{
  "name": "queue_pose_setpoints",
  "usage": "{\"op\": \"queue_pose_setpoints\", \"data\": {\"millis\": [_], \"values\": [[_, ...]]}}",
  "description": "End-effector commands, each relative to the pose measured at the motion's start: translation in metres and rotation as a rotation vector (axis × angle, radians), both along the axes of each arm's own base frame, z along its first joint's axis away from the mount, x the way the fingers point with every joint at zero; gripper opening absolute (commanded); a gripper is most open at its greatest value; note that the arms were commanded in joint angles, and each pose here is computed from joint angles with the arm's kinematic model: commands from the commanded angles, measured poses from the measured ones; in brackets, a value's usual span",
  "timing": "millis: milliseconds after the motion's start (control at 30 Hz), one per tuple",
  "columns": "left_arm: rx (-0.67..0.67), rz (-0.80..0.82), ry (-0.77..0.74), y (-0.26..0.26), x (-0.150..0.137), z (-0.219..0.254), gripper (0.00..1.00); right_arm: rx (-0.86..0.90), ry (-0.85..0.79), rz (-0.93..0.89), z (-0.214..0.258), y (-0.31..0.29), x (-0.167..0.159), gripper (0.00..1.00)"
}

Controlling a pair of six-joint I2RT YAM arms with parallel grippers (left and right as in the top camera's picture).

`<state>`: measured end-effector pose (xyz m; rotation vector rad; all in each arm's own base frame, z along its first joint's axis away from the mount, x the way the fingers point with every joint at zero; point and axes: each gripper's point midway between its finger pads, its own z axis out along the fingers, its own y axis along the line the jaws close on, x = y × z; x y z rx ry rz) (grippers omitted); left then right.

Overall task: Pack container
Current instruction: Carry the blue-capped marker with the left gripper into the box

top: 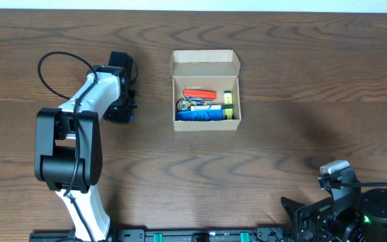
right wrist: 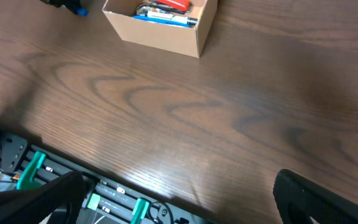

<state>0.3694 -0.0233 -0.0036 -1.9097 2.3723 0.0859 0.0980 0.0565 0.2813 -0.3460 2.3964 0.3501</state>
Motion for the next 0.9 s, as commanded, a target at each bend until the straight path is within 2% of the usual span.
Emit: {"op": "queue_pose_setpoints", "data": {"millis": [0, 133, 267, 400, 500, 700, 867], "values": [[-0.003, -0.069, 0.073, 0.001, -0.017, -0.008, 0.06, 0.0, -0.002, 0.007, 0.0, 0.0, -0.001, 0.99], [-0.038, -0.261, 0.058, -0.006, -0.009, 0.008, 0.06, 0.0, -0.002, 0.007, 0.0, 0.0, -0.001, 0.99], [-0.023, -0.477, -0.024, -0.011, 0.011, 0.047, 0.06, 0.0, -0.002, 0.008, 0.001, 0.0, -0.001, 0.99], [0.031, -0.772, -0.164, -0.024, 0.033, 0.1, 0.06, 0.0, -0.002, 0.008, 0.001, 0.0, -0.001, 0.99], [0.041, -1.115, -0.275, -0.051, 0.039, 0.14, 0.06, 0.0, -0.002, 0.008, 0.0, 0.0, -0.001, 0.99], [0.006, -1.628, -0.539, -0.126, 0.017, 0.208, 0.06, 0.0, -0.002, 0.008, 0.001, 0.0, -0.001, 0.99], [0.133, -2.053, -0.643, -0.181, -0.009, 0.231, 0.06, 0.0, -0.002, 0.008, 0.0, 0.0, -0.001, 0.99]]}}
